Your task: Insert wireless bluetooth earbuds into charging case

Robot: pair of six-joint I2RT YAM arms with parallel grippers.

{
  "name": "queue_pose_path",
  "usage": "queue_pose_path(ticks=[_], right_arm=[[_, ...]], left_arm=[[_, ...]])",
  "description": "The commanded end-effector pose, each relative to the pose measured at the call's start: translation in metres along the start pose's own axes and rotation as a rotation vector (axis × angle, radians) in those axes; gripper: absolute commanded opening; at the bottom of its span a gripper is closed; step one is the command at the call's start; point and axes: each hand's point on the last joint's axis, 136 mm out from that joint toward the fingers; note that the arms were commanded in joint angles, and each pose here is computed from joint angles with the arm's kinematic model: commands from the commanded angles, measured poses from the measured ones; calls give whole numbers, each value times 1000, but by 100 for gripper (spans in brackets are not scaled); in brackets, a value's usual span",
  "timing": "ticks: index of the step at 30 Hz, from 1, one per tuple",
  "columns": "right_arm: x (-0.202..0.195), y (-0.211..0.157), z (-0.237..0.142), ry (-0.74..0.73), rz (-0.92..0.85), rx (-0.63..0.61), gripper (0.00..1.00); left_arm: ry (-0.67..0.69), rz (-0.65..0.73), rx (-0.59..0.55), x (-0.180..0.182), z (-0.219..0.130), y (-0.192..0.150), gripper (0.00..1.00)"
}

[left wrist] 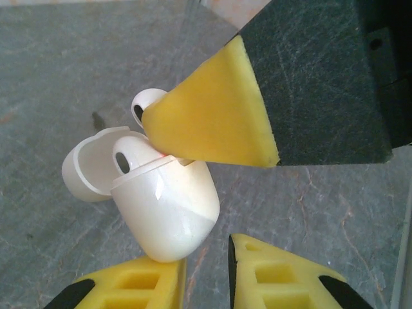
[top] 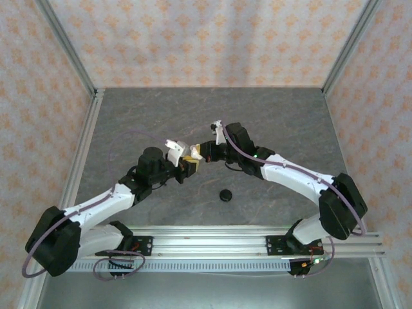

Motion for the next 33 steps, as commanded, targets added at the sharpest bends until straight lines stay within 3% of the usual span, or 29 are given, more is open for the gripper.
queue_pose_path(ticks=[1,21,33], right_arm=[[-1,-65,13,72,66,223,6],[-73,-119,55,44,218,323,5],[-105,-147,69,-30,239,377,5]], left_arm=[[-28,96,-267,-14,-4,71,24],[11,12,-89,24,66,1,24],[64,-11,50,42,84,-39,29]])
Point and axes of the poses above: each hand's point on the last joint's axis, 136 mm out from that joint toward the fingers, its own z axis out along the fingers, its own x axis along the line the jaws close on, y = z × x
